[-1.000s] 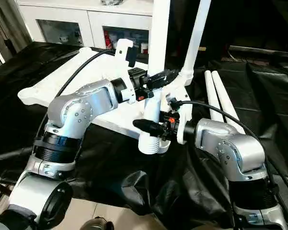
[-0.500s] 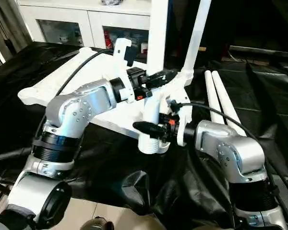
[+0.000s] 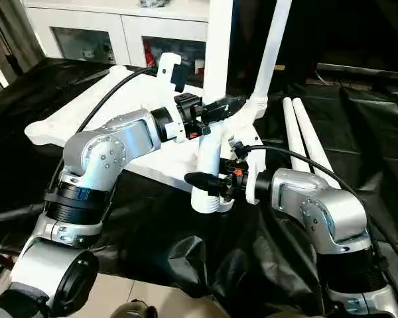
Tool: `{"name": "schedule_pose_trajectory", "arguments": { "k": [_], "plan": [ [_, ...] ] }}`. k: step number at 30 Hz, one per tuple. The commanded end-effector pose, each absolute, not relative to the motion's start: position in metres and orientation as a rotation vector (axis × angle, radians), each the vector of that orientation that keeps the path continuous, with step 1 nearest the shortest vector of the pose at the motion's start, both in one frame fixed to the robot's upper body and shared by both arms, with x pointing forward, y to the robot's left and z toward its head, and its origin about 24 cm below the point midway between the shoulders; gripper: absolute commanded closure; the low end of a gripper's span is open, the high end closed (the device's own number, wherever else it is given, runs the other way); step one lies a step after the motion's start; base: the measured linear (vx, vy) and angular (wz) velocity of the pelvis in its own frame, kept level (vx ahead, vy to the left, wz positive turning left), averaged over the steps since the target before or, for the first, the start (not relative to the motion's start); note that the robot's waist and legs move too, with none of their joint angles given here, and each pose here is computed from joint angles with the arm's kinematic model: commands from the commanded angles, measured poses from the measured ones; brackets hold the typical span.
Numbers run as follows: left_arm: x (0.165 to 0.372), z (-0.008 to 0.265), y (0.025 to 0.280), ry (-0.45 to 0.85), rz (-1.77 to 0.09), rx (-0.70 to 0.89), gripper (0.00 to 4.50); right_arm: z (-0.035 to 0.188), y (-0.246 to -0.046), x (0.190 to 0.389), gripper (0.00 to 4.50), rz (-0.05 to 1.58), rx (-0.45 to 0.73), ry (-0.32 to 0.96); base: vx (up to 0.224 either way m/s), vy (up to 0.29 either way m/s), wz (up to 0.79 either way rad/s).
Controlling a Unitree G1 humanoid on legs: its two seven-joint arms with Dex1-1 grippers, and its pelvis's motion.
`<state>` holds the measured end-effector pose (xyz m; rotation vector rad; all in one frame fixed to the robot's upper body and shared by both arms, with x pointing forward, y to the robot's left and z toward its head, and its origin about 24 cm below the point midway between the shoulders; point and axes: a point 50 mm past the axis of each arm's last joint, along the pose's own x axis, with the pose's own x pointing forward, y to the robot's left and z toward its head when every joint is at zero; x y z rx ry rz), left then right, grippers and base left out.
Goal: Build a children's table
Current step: Pick table leg
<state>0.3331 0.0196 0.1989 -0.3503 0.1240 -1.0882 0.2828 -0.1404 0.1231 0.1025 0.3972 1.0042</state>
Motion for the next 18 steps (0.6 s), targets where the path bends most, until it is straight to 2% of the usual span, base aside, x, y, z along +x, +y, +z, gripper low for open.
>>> {"name": "schedule_pose_trajectory", "arguments": {
  "k": [1,4,5,13,14,18],
  "plan": [
    [0.328,0.208,0.0163,0.096,-1.13,-0.339,2.69,0.1263,-0.14,0.2823,1.81,1.007,0.097,0.374,0.0,0.0,0.0],
    [0.3277,0.2081,0.0163,0.096,-1.134,-0.341,2.69,0.1262,-0.1398,0.2824,1.98,1.006,0.1,0.373,0.0,0.0,0.0],
    [0.3276,0.2082,0.0163,0.096,-1.134,-0.342,2.69,0.1261,-0.1398,0.2824,2.18,1.005,0.101,0.373,0.0,0.0,0.0],
    [0.3295,0.208,0.0176,0.101,-1.111,-0.343,2.69,0.1254,-0.1396,0.2825,2.53,0.994,0.11,0.366,0.0,0.0,0.0],
    [0.3275,0.2077,0.0174,0.112,-1.142,-0.351,2.13,0.1254,-0.1391,0.2824,2.55,0.992,0.114,0.36,0.0,0.0,0.0],
    [0.3229,0.2093,0.0165,0.104,-1.19,-0.395,1.9,0.1258,-0.137,0.2821,2.56,0.983,0.138,0.335,0.0,0.0,0.0]
  ]
}}
